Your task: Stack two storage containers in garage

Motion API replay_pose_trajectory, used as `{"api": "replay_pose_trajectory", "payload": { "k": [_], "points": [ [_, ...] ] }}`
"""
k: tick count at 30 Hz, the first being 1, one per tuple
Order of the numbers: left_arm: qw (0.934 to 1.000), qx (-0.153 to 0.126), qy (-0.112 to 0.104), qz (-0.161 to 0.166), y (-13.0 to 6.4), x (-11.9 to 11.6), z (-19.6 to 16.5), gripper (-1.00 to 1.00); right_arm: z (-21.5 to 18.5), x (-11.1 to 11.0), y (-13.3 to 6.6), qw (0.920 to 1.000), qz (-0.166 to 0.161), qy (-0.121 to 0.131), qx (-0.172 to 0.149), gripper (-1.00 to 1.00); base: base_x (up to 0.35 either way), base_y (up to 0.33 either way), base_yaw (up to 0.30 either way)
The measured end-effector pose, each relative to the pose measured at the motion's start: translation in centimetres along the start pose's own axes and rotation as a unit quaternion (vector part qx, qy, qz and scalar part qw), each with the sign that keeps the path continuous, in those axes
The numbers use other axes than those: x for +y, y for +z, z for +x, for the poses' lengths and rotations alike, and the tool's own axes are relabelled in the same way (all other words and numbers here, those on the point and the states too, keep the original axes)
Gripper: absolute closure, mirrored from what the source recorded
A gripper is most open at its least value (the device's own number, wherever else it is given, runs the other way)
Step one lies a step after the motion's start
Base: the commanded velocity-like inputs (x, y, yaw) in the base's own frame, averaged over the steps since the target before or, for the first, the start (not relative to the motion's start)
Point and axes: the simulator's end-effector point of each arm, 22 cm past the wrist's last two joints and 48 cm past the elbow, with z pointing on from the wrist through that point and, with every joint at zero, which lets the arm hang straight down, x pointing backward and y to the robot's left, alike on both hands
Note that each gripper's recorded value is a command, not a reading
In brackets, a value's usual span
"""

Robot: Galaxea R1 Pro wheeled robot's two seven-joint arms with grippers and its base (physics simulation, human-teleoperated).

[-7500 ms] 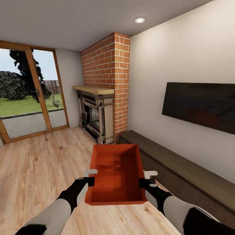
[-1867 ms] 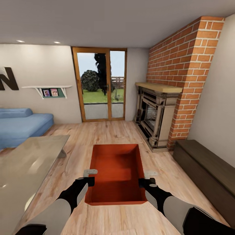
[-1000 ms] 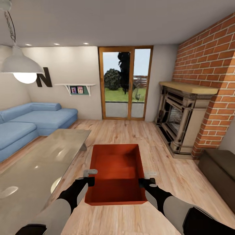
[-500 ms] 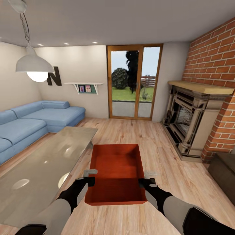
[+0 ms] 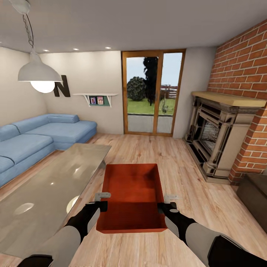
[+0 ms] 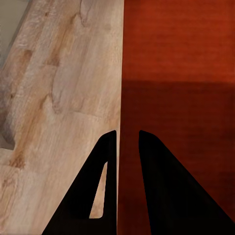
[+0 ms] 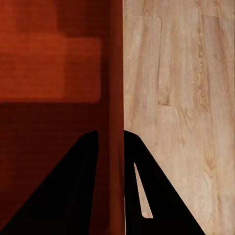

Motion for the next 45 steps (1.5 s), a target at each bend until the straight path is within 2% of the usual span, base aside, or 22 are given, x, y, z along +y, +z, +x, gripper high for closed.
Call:
{"api": "replay_pose_trajectory", "payload": {
  "k": [17,45],
  "points": [
    [1.0,0.006,0.0,0.0,0.43,0.0,0.64,1.0,0.7,0.05,0.33,1.0,0.0,0.0,0.006,1.0,0.0,0.0,0.07],
    [1.0,0.006,0.0,0.0,0.44,0.02,0.66,1.0,0.69,0.06,0.34,1.0,-0.001,0.0,0.006,1.0,0.0,0.0,0.261]
  ]
}}
